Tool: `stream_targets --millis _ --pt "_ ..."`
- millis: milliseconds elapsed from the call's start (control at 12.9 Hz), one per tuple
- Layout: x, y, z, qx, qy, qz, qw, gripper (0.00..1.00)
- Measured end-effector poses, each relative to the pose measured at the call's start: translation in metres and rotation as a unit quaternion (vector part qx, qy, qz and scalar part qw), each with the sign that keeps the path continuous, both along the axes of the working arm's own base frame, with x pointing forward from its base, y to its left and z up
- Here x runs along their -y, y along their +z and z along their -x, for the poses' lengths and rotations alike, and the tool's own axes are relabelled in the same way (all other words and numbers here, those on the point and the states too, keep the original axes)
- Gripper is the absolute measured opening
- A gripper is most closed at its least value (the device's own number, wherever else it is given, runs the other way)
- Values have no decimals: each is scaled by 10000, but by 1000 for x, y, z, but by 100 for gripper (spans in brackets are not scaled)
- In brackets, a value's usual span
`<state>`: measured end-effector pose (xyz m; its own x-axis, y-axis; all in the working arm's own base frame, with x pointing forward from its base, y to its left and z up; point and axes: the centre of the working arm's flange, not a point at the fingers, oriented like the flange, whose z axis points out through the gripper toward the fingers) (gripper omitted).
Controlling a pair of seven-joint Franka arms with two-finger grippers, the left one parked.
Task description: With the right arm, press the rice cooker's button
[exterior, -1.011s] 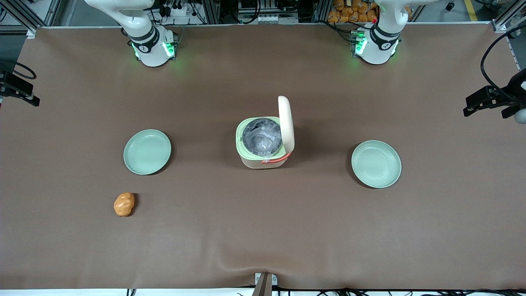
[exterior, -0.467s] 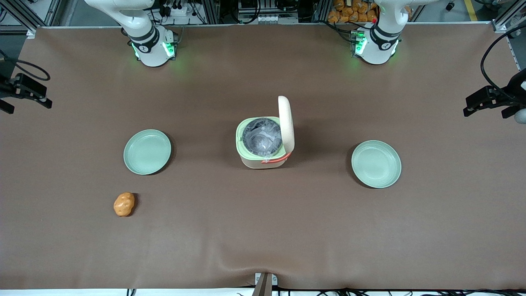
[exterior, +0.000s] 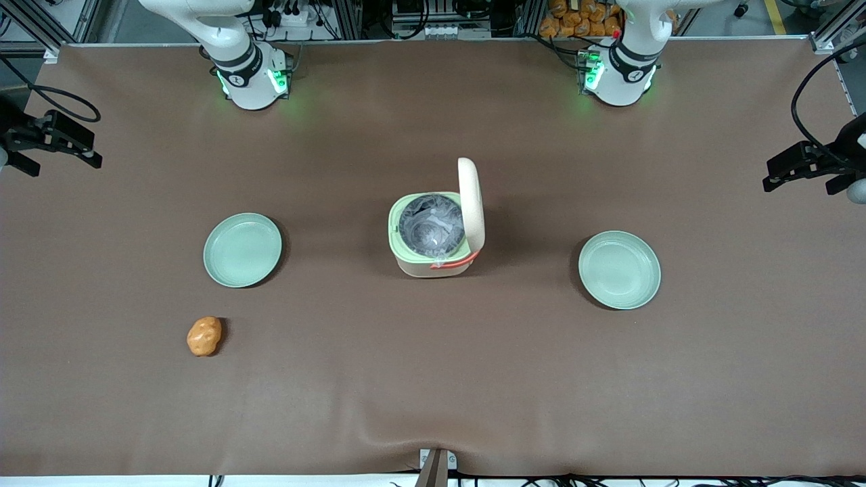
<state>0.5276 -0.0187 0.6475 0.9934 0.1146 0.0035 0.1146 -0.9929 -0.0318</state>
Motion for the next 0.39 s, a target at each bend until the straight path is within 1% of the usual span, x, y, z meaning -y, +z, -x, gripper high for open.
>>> stream_targets --millis 78,389 --pt "0 1 1 -20 -5 3 10000 100" --pt "0 11 4 67 -88 16 9999 100"
